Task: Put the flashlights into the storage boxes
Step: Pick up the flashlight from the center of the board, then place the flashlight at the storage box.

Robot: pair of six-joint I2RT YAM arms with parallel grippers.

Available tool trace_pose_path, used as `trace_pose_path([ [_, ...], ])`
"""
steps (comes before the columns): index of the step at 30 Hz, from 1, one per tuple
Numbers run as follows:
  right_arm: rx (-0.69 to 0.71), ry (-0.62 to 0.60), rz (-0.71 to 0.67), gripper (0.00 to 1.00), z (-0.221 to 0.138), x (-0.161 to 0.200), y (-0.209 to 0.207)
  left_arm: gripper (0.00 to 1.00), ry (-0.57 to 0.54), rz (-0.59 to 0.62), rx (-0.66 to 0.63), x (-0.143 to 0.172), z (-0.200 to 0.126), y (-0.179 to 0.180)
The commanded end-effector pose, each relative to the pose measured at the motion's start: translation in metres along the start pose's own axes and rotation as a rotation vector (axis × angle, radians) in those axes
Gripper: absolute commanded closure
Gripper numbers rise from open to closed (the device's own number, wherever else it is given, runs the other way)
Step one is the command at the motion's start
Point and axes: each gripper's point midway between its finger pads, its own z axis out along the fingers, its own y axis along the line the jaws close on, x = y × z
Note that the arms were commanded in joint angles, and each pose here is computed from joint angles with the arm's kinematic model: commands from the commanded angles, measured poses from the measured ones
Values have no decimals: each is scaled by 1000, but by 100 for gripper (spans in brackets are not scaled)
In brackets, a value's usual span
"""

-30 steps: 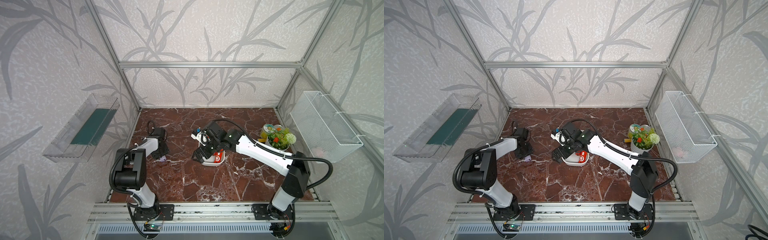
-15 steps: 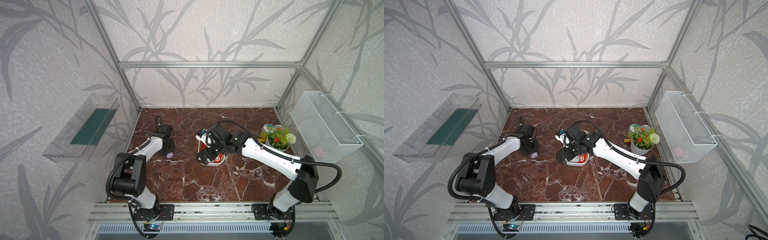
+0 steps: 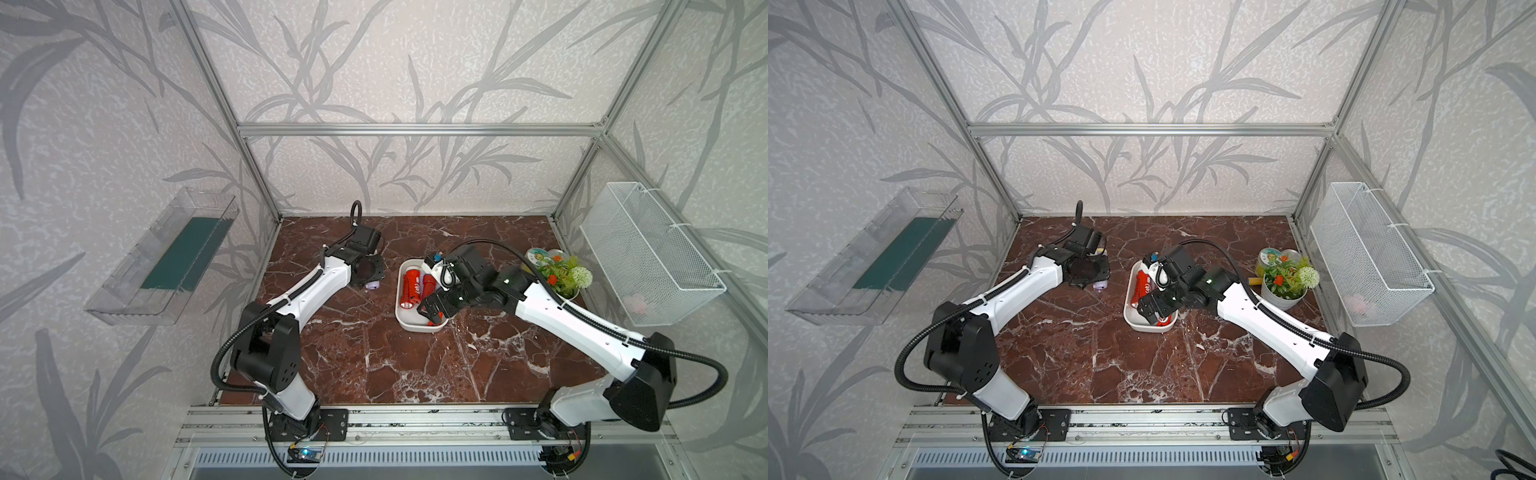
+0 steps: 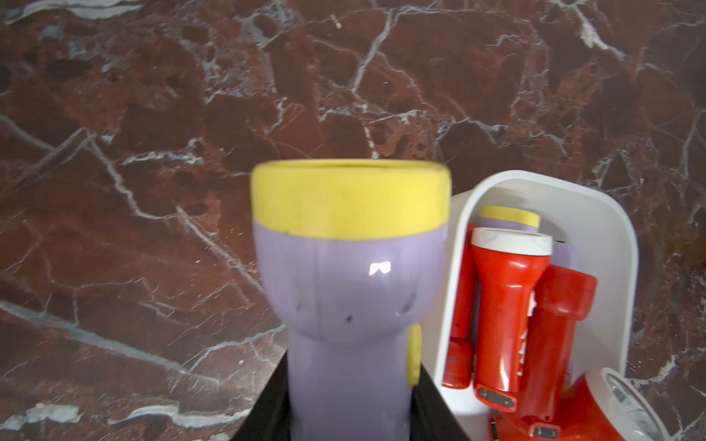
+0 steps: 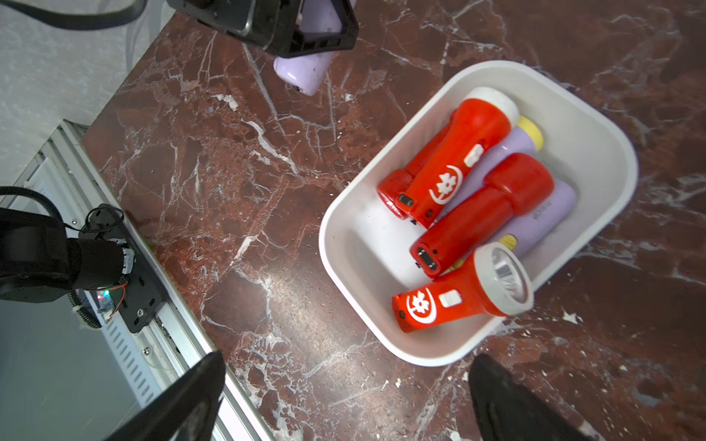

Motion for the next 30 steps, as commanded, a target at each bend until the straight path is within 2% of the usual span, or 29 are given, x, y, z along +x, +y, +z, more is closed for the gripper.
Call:
trace_pose_path([
  [1,33,-31,34,1,-17,5,-14,69,28,39,4,3,2,-22],
  [9,72,-63,77,1,-37,19,-35,69,57,129,69,12,13,-87],
  [15,70,-81,104,1,-44,28,-42,69,96,178,100,30,26,-122],
  [21,65,-80,109,1,-47,36,-42,69,131,194,108,50,38,-137],
  [30,60,-92,114,1,-49,41,-43,68,150,199,82,64,44,-133],
])
